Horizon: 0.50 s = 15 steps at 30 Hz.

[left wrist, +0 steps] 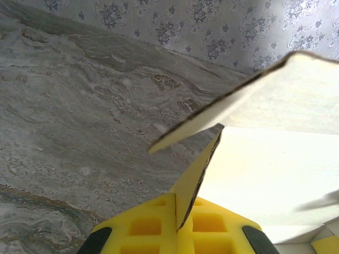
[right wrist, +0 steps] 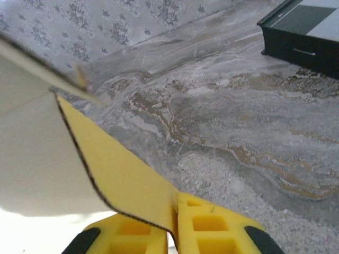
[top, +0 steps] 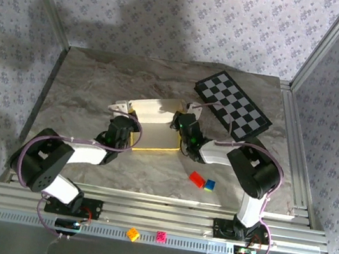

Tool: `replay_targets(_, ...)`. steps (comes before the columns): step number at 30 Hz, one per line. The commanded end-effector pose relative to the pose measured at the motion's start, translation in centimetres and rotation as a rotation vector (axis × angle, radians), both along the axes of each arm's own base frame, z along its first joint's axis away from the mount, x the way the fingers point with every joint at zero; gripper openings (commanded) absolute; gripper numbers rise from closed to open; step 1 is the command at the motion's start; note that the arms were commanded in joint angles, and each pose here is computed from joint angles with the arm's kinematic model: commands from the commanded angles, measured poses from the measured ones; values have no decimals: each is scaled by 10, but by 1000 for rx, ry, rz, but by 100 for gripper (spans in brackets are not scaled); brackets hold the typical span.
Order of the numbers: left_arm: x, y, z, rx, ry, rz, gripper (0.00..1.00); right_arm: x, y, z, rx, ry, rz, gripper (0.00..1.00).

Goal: Fold the paper box

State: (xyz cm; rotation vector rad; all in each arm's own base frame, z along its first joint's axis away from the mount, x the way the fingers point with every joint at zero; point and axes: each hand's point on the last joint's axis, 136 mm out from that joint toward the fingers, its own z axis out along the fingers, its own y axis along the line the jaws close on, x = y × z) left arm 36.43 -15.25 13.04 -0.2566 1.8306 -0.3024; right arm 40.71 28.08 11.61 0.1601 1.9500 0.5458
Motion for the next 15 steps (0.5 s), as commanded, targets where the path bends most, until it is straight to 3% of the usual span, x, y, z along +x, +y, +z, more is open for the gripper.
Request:
replay_targets(1,-6,-2,0,93,-3,-12,0,-9,4,18,57,11,35,21)
replay_targets(8,-12,-10,-8,239,17,-54,0,-21,-8,34,139,50,7,23)
replay_targets(11,-14,-12,-14,295,26,-61,0,-30,-12,34,171,91,-1,35)
replay_targets(15,-16,-14,-19,324,36,-59,0,-40,-18,27,191,149,-3,40)
